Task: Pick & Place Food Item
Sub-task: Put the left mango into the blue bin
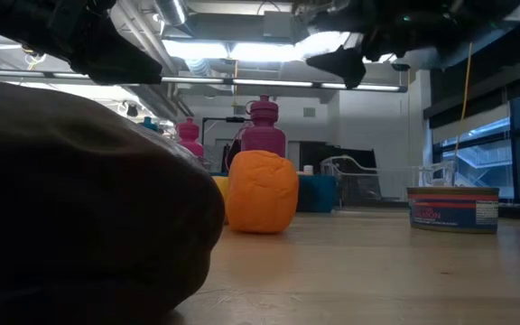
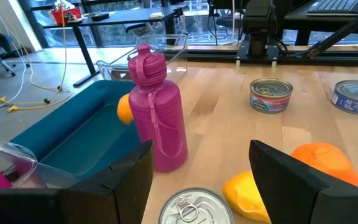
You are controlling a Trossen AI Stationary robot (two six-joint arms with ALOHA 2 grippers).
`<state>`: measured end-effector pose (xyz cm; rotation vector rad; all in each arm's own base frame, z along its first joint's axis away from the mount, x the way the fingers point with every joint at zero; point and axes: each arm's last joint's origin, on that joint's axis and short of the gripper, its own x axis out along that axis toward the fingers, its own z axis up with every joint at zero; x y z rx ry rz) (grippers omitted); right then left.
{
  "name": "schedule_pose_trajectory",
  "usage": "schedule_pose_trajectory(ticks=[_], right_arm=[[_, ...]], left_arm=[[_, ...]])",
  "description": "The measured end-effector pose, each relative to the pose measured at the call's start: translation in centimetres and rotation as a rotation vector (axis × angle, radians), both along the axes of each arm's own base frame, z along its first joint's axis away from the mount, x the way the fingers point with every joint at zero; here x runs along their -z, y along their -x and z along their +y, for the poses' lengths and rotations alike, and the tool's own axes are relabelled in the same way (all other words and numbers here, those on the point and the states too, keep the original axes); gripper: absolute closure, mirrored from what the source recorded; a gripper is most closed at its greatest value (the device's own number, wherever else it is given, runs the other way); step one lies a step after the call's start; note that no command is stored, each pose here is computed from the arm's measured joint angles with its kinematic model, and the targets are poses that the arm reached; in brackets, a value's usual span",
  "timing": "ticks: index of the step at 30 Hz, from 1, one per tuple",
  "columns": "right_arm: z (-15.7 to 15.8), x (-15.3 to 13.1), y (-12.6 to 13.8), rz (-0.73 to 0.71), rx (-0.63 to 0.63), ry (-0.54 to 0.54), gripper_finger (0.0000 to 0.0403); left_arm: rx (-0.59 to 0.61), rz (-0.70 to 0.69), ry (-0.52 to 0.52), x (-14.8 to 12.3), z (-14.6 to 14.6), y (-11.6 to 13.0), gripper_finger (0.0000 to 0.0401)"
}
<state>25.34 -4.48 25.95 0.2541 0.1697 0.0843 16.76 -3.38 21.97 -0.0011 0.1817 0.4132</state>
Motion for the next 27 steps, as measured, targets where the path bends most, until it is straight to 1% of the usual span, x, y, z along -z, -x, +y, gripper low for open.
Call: schedule_pose_trajectory(ticks=[5,10,13,16,18,20,23,27], right_arm=[[3.7,2.0,0.5,-0.116,-0.011,-0.012,0.0050],[6.9,2.4,0.8,-0.187,-0.026,-0.039,0.0050],[8.2,2.9,0.4,-0.169,-0.015,-0.034,0.0050],[9.0,3.8,-0.5,-0.127,0.043,-0.025,0.0050],[9.3,4.5,-1.3,-0.095,0.080,-0.049,0.0050],[9.5,5.2,-2.4,-0.064,0.088,-0.068,0.0050],[10.0,6.2,-4.1,-0.020,0.031,-0.063,0.0050],[11.3,6.8,-6.1,0.000,-0.089,-0.042,0.0050]], left_arm=[[0.000,-0.002,0.000,0.0,0.0,0.0,0.0148],[0.001,-0.026,0.007,-0.2,0.0,-0.1,0.0148],[0.002,-0.048,0.013,-0.5,0.0,-0.1,0.0148],[0.002,-0.070,0.020,-0.6,0.0,-0.1,0.0148],[0.002,-0.071,0.021,-0.7,0.0,-0.1,0.0148],[0.003,-0.071,0.025,-0.7,-0.1,-0.1,0.0148],[0.015,-0.075,0.038,-0.6,-0.1,-0.1,0.0148],[0.100,-0.069,0.057,-0.6,-0.3,-0.2,0.0148]])
